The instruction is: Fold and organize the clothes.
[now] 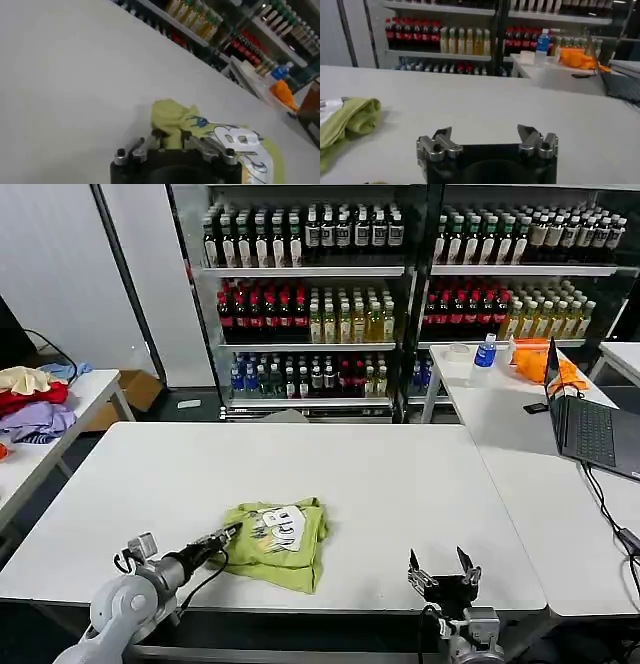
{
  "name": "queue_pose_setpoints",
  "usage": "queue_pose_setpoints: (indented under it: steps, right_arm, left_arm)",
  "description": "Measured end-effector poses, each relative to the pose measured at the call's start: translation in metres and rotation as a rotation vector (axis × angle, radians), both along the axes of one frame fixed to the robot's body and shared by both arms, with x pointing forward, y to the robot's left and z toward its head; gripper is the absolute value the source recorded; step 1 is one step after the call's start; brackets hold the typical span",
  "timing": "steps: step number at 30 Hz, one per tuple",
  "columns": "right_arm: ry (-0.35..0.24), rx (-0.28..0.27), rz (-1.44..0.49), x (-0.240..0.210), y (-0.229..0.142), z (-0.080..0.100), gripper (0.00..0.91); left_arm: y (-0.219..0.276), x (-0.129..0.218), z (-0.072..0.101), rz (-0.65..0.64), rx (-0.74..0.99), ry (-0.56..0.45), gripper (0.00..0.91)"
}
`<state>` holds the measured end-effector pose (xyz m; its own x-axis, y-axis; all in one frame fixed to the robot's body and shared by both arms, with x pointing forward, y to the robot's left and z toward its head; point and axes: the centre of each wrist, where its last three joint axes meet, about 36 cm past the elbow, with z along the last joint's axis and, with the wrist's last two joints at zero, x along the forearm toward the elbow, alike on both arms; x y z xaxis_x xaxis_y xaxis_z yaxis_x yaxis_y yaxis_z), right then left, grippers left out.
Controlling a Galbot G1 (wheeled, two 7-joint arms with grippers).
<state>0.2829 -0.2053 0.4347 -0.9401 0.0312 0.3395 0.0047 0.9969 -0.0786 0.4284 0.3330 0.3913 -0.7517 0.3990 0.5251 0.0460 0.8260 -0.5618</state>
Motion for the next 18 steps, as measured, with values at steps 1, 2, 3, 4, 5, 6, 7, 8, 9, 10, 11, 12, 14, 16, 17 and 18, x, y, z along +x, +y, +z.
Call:
queue_pose_setpoints:
  steps: [1, 2, 3, 4, 5, 6, 7, 8, 9, 10, 11, 12, 14, 16, 17, 18]
  right_arm:
    - [0.001, 0.000, 0.000, -0.001, 0.000, 0.000, 0.907]
    - [0.001, 0.000, 0.000, -0.001, 0.000, 0.000, 0.907]
    - [0.000, 0.001, 0.000, -0.001, 0.000, 0.000, 0.907]
    - [-0.002, 0.001, -0.001, -0.001, 0.000, 0.001, 0.907]
    - [-0.004, 0.001, -0.001, -0.002, 0.000, 0.002, 0.907]
    - [-0.004, 0.001, -0.002, -0.002, 0.000, 0.003, 0.907]
    - [-0.006, 0.000, -0.002, -0.002, -0.001, 0.004, 0.907]
    - [-0.009, 0.000, -0.003, -0.002, -0.002, 0.005, 0.907]
    - [-0.012, 0.001, -0.003, -0.002, -0.002, 0.006, 0.907]
    - [-0.013, 0.001, -0.003, -0.002, -0.002, 0.007, 0.907]
    - [-0.015, 0.001, -0.003, -0.003, -0.002, 0.007, 0.907]
    - [-0.016, 0.002, -0.002, -0.003, -0.002, 0.008, 0.907]
    - [-0.019, 0.004, 0.000, -0.003, -0.003, 0.010, 0.907]
    - [-0.023, 0.006, 0.002, -0.004, -0.003, 0.011, 0.907]
    - [-0.025, 0.007, 0.003, -0.003, -0.003, 0.012, 0.907]
    - [-0.028, 0.008, 0.005, -0.003, -0.003, 0.012, 0.907]
  left_arm:
    - [0.000, 0.000, -0.001, 0.003, -0.013, 0.004, 0.020]
    - [0.001, 0.000, -0.001, 0.005, -0.024, 0.007, 0.020]
    - [0.001, 0.000, -0.002, 0.008, -0.037, 0.009, 0.020]
    - [0.002, 0.000, -0.002, 0.010, -0.049, 0.011, 0.020]
    - [0.003, 0.000, -0.002, 0.013, -0.063, 0.012, 0.020]
    - [0.004, 0.000, -0.002, 0.017, -0.076, 0.013, 0.020]
    - [0.005, 0.000, -0.001, 0.020, -0.088, 0.014, 0.020]
    - [0.007, 0.000, 0.000, 0.023, -0.099, 0.015, 0.020]
    - [0.009, 0.001, 0.001, 0.028, -0.111, 0.015, 0.020]
    - [0.011, 0.001, 0.003, 0.033, -0.120, 0.011, 0.020]
    - [0.014, 0.002, 0.007, 0.039, -0.127, 0.003, 0.020]
    - [0.017, 0.003, 0.011, 0.045, -0.135, -0.006, 0.020]
    - [0.024, 0.006, 0.021, 0.057, -0.140, -0.025, 0.020]
    - [0.035, 0.009, 0.033, 0.074, -0.134, -0.051, 0.020]
    - [0.041, 0.011, 0.039, 0.084, -0.127, -0.064, 0.020]
    - [0.049, 0.013, 0.046, 0.095, -0.118, -0.081, 0.020]
